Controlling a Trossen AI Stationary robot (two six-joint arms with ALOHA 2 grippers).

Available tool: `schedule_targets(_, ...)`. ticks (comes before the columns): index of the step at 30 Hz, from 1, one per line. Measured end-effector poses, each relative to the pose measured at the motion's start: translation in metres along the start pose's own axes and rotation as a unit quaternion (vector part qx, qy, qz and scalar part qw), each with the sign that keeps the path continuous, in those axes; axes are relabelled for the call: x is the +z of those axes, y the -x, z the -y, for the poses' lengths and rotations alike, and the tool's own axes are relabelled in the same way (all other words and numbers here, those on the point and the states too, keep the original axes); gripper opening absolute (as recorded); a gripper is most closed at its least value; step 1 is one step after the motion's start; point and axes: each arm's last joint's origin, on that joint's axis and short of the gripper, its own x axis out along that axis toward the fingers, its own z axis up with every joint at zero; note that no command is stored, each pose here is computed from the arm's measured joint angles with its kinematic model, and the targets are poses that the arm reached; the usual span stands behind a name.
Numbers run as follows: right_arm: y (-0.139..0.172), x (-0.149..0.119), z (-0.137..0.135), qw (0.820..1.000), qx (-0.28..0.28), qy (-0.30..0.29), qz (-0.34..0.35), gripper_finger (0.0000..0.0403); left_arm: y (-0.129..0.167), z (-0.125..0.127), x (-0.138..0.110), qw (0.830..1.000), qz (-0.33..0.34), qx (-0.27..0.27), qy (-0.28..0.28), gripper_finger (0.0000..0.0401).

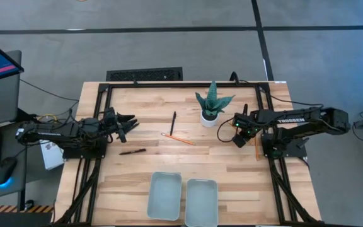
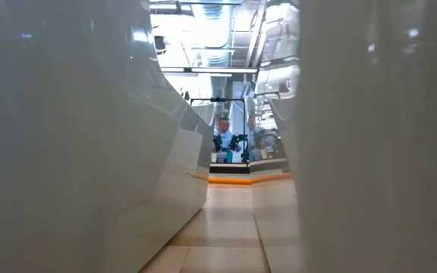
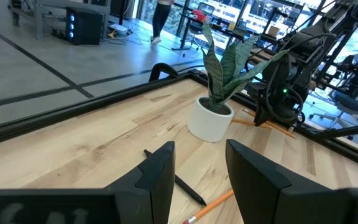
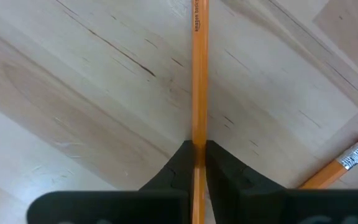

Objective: Sort pens & pencils
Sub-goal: Put the middle pencil into the right gray bin

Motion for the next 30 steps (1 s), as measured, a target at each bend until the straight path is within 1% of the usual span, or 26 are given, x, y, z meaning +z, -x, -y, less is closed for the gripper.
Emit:
schedule_targets(7, 0.0, 0.0, 0.0, 1.0, 0.001, 0.0, -0.001, 0.0051, 0.0, 0.0, 0.0, 1.0, 0.0, 0.0, 0.0, 0.0133)
schedule_targets(12, 0.007, 0.005, -0.003, 1.0, 0.002, 0.009, -0.002, 0.0051, 0.0, 0.0, -0.001, 1.0, -0.003, 0.001, -0.002, 0.0133)
schedule_targets(16, 0.018, 0.014, -0.009, 1.0, 0.016, 0.013, 0.022, 0.0051, 0.0, 0.0, -0.001, 1.0, -0.004, 0.002, -0.002, 0.0133)
schedule_targets(20, 0.028, 0.018, -0.011, 0.999, 0.017, 0.014, 0.024, 0.0051, 0.0, 0.0, -0.001, 1.0, -0.004, 0.002, -0.002, 0.0133)
schedule_targets(23, 0.034, 0.018, -0.013, 1.0, 0.016, 0.017, 0.012, 0.0051, 0.0, 0.0, -0.001, 1.0, -0.004, 0.002, -0.002, 0.0133)
schedule_targets(26, 0.044, 0.021, -0.018, 0.999, 0.03, 0.023, 0.016, 0.0051, 0.0, 0.0, -0.001, 1.0, -0.004, 0.002, -0.002, 0.0133)
schedule_targets(30, 0.057, 0.02, -0.026, 0.999, 0.045, 0.031, 0.002, 0.0051, 0.0, 0.0, -0.001, 1.0, -0.004, 0.002, -0.002, 0.0133)
